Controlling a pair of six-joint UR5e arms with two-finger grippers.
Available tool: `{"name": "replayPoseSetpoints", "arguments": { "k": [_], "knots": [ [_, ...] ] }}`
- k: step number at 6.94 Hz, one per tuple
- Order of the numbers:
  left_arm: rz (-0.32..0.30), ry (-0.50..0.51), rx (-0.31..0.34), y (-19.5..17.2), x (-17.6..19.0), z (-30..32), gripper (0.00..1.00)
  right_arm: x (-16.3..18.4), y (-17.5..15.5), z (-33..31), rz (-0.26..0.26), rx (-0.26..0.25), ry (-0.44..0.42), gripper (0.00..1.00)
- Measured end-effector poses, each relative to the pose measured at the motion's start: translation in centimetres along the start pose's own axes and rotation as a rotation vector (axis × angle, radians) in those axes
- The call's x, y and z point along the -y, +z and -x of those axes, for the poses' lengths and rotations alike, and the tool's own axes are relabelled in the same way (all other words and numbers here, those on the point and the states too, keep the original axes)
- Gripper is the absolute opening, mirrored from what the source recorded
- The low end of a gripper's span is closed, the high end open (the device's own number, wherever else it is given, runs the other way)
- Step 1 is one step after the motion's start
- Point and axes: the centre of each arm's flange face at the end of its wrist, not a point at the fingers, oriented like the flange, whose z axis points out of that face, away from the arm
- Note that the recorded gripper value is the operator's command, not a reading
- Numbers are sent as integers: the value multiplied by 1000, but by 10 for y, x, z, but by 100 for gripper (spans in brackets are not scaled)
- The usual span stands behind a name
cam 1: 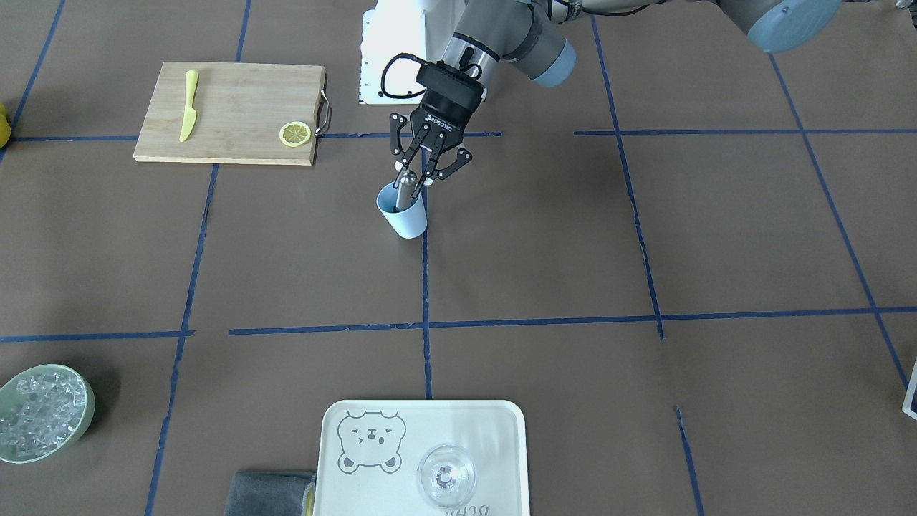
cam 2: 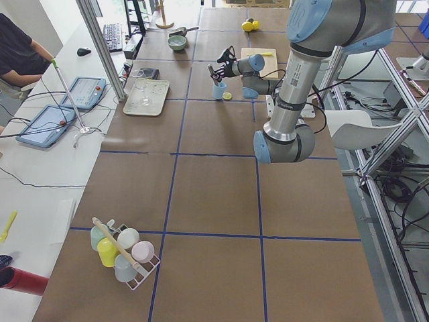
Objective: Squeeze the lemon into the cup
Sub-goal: 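Press and stir the rod inside the cup with the left gripper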
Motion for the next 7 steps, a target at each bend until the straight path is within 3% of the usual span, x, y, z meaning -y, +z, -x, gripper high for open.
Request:
{"name": "replayPoseSetpoints", "arguments": {
  "k": [3, 7],
  "knots": [
    [-25, -15, -28, -10, 14, -2, 0, 0, -1, 0, -3, 0, -1, 100],
    [-88, -32, -26, -17, 65, 19, 0, 1, -2, 1, -5, 1, -2, 100]
  ]
}}
